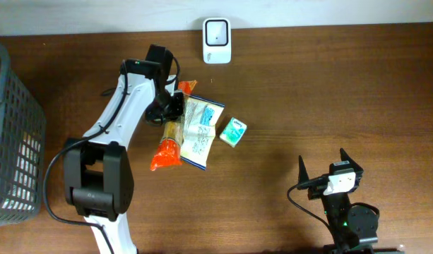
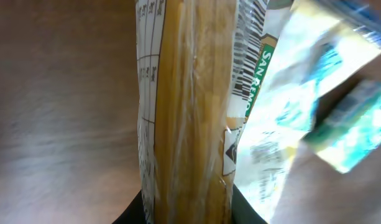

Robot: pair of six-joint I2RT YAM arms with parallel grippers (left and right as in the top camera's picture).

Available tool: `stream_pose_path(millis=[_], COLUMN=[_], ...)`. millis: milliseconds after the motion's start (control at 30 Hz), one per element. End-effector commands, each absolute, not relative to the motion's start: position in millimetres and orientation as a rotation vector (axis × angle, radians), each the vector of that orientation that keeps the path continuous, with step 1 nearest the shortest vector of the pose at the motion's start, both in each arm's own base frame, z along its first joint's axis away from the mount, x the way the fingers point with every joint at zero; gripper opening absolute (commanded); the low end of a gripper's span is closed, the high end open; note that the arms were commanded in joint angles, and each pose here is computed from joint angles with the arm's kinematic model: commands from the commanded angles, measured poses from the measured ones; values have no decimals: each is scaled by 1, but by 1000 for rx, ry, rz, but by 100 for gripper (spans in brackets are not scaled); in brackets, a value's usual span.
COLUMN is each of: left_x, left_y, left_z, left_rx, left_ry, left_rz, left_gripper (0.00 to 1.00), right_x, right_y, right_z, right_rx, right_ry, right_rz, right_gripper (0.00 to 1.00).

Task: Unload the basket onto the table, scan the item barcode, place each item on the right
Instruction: 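Lay the spaghetti package on the table left of the snack bag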

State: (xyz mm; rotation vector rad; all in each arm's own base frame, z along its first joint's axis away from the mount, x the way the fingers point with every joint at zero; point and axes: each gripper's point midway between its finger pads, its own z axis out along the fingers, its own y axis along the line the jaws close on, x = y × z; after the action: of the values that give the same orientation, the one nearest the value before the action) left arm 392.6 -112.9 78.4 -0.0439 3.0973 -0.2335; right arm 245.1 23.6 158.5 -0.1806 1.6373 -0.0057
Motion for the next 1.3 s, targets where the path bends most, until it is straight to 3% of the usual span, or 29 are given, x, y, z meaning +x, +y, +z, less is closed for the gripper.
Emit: stream_pose_path(millis=[0, 300, 567, 600, 633, 667, 700, 733, 767, 833, 933, 1000, 1133, 1167, 1200, 1233, 1267], left_x=[379, 357, 362, 362, 362, 362, 361, 361, 360, 359, 354, 355, 403, 416, 435, 441, 447], left_y=[-99, -164, -132, -131, -132, -131, -131, -131, -131, -131, -138, -138, -92, -79, -52, -37, -10], left_z=[87, 86, 84, 84, 84, 84, 84, 84, 84, 84, 85, 89, 178, 206, 252, 273, 307], left_rx=[-69, -108, 32, 33, 54, 95, 118, 130, 134, 137, 161, 296, 101, 34, -80, -147, -238], left_ry=[3142, 3177, 3151, 3150, 3151, 3152, 3154, 3155, 3157, 3161, 3174, 3156, 2983, 2912, 2775, 2708, 2603], left_rz=[-107, -216, 32, 32, 31, 32, 33, 35, 35, 36, 19, 33, 76, 55, 28, 18, 10], left_gripper=[0, 0, 2, 24, 75, 96, 100, 100, 92, 57, 27, 1, 4, 15, 48, 62, 67], right_x=[245, 245, 245, 245, 245, 245, 245, 245, 245, 245, 245, 245, 245, 245, 245, 245, 245], right_y=[23, 23, 23, 23, 23, 23, 23, 23, 23, 23, 23, 23, 23, 23, 23, 23, 23], right_z=[155, 155, 155, 155, 155, 155, 155, 155, 155, 155, 155, 155, 155, 155, 155, 155, 155], right_rx=[-178, -178, -178, -178, -178, -178, -178, -178, -178, -178, -178, -178, -178, -178, -178, -178, -178], right_ry=[1641, 1641, 1641, 1641, 1641, 1641, 1641, 1641, 1641, 1641, 1641, 1641, 1641, 1641, 1641, 1641, 1641], right_rz=[-14, -14, -14, -14, -14, -14, -14, -14, -14, -14, -14, -14, -14, -14, -14, -14, -14], right_gripper=[99, 99, 99, 99, 99, 99, 99, 99, 99, 99, 99, 99, 99, 99, 99, 99, 99])
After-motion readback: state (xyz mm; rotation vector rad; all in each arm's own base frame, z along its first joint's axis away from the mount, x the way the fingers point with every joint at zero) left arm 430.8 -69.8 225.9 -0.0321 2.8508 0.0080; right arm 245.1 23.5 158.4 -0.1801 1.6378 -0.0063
